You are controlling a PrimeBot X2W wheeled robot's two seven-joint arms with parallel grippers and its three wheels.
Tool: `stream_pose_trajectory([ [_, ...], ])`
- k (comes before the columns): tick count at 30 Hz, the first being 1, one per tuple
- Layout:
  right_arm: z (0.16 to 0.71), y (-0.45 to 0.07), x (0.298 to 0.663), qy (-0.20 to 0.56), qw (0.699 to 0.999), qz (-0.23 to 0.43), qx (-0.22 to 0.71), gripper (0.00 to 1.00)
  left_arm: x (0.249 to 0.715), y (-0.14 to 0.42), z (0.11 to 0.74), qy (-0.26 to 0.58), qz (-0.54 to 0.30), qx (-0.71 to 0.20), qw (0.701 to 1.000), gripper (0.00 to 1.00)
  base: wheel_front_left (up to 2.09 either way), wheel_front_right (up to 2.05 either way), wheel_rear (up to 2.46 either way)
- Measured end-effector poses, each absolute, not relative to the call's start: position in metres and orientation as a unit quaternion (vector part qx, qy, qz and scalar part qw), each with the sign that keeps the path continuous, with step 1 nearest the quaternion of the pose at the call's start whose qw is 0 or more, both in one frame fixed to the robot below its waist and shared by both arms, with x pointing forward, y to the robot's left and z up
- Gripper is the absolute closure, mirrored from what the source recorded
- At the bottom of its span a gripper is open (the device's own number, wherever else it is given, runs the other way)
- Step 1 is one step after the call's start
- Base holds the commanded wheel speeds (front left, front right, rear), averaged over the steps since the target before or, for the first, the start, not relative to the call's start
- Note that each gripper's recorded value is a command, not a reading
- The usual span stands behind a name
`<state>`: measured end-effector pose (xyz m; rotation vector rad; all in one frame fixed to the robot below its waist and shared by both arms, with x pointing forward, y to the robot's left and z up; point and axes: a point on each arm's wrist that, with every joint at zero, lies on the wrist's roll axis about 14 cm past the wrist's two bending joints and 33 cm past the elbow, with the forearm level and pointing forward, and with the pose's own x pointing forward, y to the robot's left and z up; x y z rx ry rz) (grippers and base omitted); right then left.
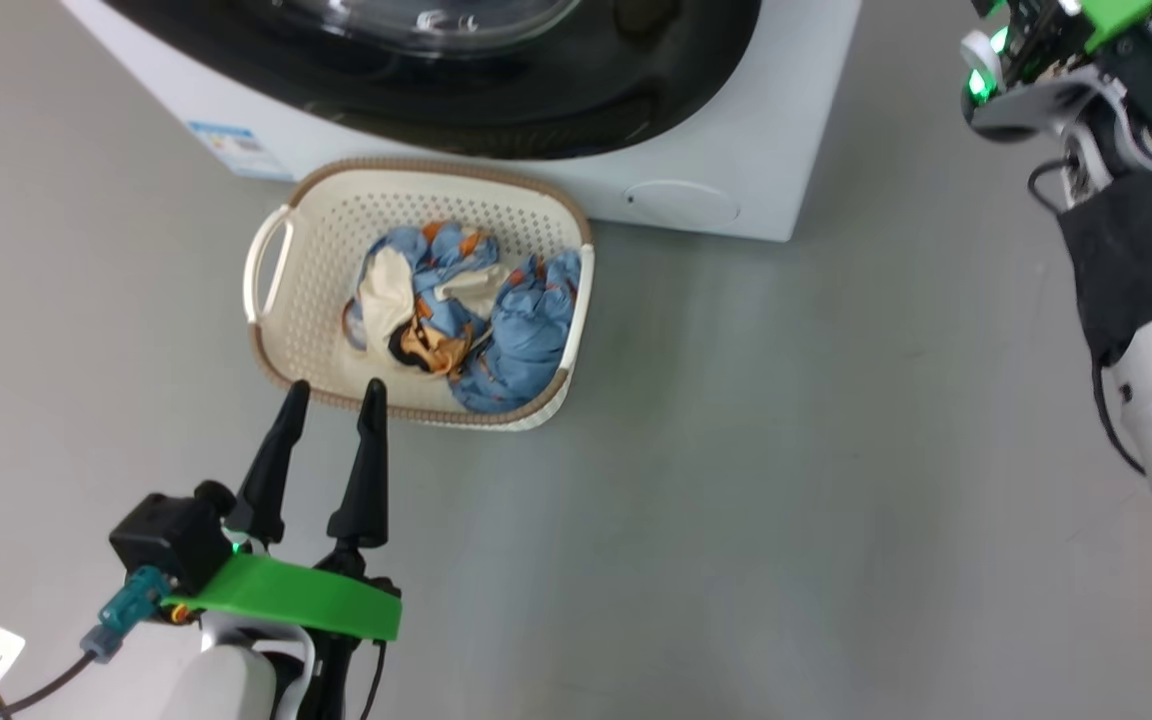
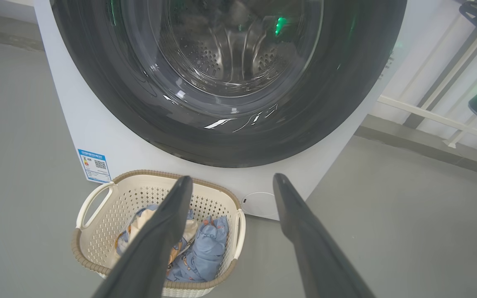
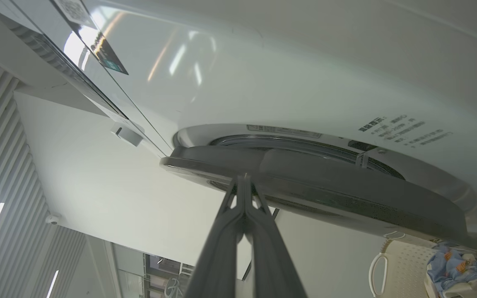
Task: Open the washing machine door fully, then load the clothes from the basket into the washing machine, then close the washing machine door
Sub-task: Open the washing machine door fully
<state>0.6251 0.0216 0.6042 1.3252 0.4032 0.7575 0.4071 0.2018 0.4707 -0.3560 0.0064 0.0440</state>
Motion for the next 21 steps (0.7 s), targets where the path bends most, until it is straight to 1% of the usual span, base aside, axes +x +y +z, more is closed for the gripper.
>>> stream_pose_trajectory([
  [10, 0.590, 0.049, 0.643, 0.223, 0.688, 0.363, 0.588, 1.00, 0.411, 0.206, 0.462, 0.014, 0.030, -0.177, 0.984, 0.00, 0.00, 0.00, 0.00],
  [21, 0.576, 0.071, 0.670, 0.238, 0.692, 0.373, 0.570, 1.00, 0.426, 0.206, 0.456, 0.019, 0.030, -0.181, 0.983, 0.00, 0.00, 0.00, 0.00],
])
